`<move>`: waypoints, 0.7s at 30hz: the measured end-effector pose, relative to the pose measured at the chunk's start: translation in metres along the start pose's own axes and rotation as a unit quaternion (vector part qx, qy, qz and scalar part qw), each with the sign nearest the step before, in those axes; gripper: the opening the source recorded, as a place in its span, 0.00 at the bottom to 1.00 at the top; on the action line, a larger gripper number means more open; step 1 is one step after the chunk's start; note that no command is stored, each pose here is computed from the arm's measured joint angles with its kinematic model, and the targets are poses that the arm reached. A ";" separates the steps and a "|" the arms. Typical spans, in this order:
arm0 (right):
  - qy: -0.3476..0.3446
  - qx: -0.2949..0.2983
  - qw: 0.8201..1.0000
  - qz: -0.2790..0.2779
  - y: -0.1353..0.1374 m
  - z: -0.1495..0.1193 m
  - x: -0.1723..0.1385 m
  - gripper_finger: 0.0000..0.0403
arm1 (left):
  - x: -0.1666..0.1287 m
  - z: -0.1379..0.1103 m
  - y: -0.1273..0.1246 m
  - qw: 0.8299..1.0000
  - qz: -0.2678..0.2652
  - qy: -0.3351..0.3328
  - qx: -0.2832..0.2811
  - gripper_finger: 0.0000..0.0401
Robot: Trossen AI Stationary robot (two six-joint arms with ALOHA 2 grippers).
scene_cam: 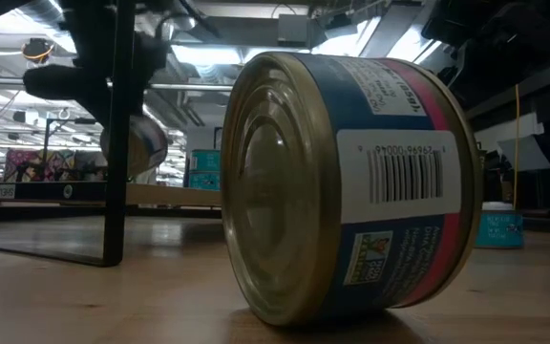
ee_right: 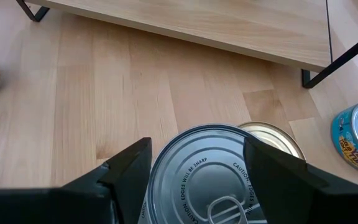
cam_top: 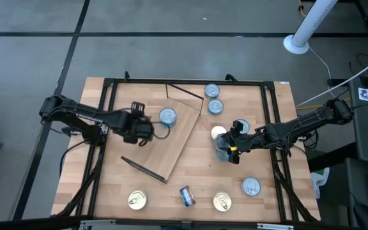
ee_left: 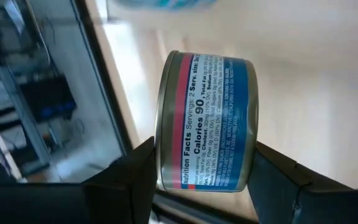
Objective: Stack canned seafood by type on shelf
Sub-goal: Put the blue tuna can on the shelf
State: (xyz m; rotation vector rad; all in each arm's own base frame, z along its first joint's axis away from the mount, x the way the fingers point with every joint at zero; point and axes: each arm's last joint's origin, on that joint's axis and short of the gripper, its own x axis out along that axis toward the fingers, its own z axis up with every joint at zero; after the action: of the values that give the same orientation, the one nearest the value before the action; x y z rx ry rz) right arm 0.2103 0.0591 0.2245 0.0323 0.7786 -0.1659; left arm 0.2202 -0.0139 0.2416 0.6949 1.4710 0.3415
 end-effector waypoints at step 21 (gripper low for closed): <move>0.000 0.001 1.000 0.000 0.000 0.000 0.000 0.63 | -0.008 0.032 -0.041 0.990 0.024 -0.140 0.025 0.50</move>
State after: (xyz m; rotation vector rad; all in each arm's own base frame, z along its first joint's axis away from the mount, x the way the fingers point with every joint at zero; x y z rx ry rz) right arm 0.2103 0.0591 0.2245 0.0342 0.7788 -0.1657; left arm 0.2427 -0.0565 0.2213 0.7855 1.2015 0.2343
